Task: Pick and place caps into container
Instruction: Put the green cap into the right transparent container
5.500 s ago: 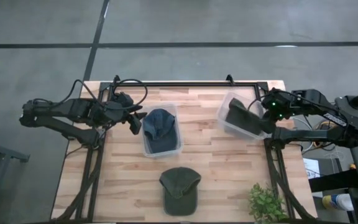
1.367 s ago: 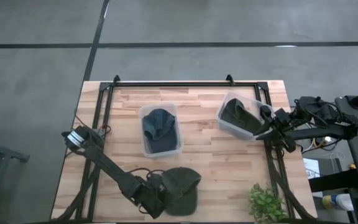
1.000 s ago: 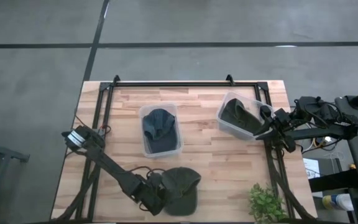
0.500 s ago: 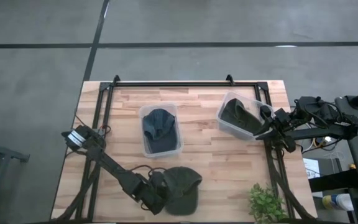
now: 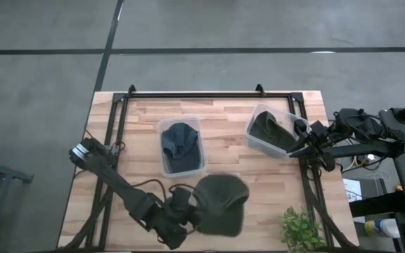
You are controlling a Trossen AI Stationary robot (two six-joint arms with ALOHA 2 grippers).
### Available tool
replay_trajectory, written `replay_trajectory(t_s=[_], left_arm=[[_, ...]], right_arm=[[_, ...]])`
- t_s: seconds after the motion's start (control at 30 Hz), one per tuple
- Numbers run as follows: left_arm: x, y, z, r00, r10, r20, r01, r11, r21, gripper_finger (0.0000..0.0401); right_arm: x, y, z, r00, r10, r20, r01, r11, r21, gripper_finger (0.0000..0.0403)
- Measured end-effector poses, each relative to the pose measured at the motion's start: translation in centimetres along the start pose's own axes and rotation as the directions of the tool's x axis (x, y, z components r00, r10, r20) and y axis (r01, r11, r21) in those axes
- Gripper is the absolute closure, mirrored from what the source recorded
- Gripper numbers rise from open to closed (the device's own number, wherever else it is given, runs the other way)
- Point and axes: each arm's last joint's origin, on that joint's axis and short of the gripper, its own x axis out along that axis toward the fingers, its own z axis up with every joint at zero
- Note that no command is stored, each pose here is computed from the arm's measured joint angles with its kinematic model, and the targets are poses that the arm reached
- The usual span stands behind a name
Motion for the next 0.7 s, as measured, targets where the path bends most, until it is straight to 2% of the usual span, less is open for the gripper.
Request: replay_trajectory(t_s=[0.1,0.2,0.3,0.47,0.7], left_arm=[[-1.1,-2.1,1.4,0.983,-0.078,0.167,0.067,0.995,0.07,0.0396],[-1.9,-3.4,2.9,0.923,-0.116,0.367,0.07,0.988,0.136,0.0396],[-2.1,-4.3,4.4,0.861,-0.122,0.493,0.033,0.982,0.186,0.0396],[-0.9,-5.1,7.1,0.815,-0.106,0.57,-0.03,0.974,0.224,0.0396],[0.7,-5.8,10.5,0.774,-0.089,0.627,-0.116,0.954,0.278,0.0396]], right_arm=[[0.0,0.1,0.2,1.0,0.02,0.02,-0.02,1.0,0.006,0.0335],[0.0,0.2,0.3,0.999,0.043,0.025,-0.043,0.999,0.012,0.0334],[0.0,0.2,0.3,0.999,0.043,0.024,-0.044,0.998,0.04,0.0325],[0.1,0.2,0.3,0.999,0.043,0.021,-0.044,0.998,0.045,0.029],[0.7,-0.1,0.4,1.0,0.023,-0.001,-0.023,0.998,0.055,0.0217]])
